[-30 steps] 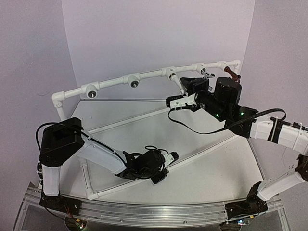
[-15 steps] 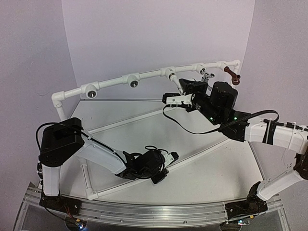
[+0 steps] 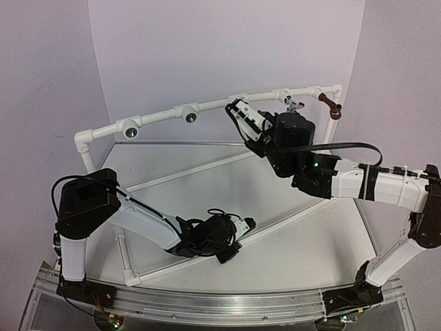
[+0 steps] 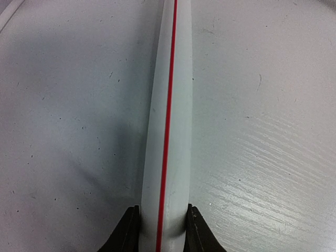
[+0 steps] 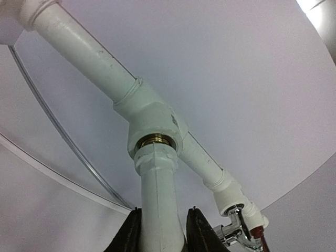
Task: Install the water faucets
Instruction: Screw the water faucet onto the adaptor.
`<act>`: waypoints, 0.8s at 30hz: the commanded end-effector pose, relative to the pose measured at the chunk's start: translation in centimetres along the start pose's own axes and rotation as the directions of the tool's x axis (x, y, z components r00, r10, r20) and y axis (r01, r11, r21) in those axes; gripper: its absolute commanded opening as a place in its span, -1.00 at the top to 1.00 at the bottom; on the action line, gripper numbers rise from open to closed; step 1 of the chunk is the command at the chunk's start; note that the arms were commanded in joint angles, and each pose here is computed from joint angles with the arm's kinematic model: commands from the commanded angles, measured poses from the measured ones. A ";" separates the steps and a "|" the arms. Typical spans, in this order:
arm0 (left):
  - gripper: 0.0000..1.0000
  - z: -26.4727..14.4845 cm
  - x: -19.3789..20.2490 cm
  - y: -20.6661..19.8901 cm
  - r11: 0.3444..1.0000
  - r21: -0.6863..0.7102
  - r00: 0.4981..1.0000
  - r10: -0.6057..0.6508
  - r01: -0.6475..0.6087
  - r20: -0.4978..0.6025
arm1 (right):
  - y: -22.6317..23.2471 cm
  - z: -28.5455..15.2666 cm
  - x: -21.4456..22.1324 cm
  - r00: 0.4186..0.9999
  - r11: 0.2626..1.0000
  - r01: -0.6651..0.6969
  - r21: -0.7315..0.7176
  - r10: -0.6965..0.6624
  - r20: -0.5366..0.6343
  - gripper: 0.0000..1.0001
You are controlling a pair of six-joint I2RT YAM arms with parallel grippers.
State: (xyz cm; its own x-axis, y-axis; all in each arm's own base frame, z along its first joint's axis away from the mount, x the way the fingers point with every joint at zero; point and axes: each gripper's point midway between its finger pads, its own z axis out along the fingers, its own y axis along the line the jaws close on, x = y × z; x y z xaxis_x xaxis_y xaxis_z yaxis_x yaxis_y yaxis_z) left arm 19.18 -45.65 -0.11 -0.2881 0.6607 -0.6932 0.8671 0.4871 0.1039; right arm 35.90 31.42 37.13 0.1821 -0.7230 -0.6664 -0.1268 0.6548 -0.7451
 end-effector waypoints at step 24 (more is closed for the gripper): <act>1.00 0.1 18.2 0.6 0.997 -0.059 0.851 -0.080 0.058 -0.519 | -4.0 -2.9 0.3 -0.398 -0.398 -0.917 0.014 0.915 -0.064 1.00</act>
State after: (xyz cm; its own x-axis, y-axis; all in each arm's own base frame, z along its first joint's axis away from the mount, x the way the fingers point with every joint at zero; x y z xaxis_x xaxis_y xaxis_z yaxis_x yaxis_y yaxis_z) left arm 19.19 -45.65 -0.11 -0.2880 0.6604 -0.6935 0.8671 0.4872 0.1039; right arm 33.84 31.59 36.82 -0.2939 0.6166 -0.7304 -0.1975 0.7085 0.6775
